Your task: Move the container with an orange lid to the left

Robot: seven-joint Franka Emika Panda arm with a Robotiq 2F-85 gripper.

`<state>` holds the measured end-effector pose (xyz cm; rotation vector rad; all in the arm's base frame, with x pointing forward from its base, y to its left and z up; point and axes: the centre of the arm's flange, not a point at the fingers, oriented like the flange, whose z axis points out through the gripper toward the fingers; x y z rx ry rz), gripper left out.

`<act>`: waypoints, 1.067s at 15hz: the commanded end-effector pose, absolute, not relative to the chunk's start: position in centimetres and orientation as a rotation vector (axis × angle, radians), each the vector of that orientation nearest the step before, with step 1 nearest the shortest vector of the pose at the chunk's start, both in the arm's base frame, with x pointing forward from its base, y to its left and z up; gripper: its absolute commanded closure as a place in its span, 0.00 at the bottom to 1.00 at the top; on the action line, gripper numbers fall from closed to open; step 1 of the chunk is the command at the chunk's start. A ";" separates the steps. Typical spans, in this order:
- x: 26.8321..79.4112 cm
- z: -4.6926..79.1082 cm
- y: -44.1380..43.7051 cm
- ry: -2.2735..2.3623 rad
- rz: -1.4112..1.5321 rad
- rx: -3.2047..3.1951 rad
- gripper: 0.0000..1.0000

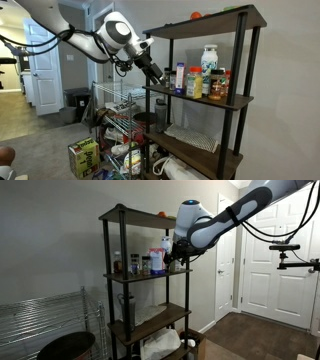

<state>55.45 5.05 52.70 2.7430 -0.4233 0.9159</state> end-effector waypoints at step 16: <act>64.5 52.3 -3.6 -0.833 1.225 2.529 0.00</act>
